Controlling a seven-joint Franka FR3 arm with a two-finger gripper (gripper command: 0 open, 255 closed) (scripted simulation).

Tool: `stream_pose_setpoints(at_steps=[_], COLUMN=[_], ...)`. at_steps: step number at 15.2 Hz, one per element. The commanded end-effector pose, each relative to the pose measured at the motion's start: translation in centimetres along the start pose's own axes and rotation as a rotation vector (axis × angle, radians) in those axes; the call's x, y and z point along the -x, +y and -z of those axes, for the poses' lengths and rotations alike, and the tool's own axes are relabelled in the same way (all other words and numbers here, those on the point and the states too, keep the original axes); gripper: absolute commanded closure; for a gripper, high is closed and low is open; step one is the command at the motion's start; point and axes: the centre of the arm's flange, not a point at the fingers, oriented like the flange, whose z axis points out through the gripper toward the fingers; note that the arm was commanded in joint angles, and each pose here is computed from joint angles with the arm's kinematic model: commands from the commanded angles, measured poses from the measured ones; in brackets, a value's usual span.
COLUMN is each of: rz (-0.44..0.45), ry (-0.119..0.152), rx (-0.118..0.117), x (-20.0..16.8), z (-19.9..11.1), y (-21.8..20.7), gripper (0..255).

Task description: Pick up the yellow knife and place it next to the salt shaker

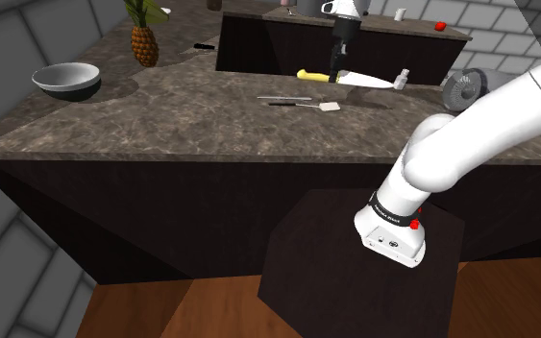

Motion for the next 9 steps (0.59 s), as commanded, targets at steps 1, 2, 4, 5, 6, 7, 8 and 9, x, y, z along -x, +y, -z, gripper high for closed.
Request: stream_pose_setpoints(at_steps=[1,2,4,5,6,7,8,9], rz=[0.001,0.001,0.001,0.001,0.001,0.001,0.001,0.001], ry=[0.000,0.000,0.000,0.000,0.000,0.000,0.000,0.000], rx=[0.000,0.000,0.000,0.000,0.000,0.000,0.000,0.000], x=[2.2,3.2,5.3,6.4,7.4,8.4,9.5,10.5], z=[0.2,0.4,0.8,1.0,1.2,1.3,1.5,1.7], y=[1.5,2.3,3.9,4.7,5.5,6.3,7.1,7.9], gripper=[255,255,255,255,255,255,255,255])
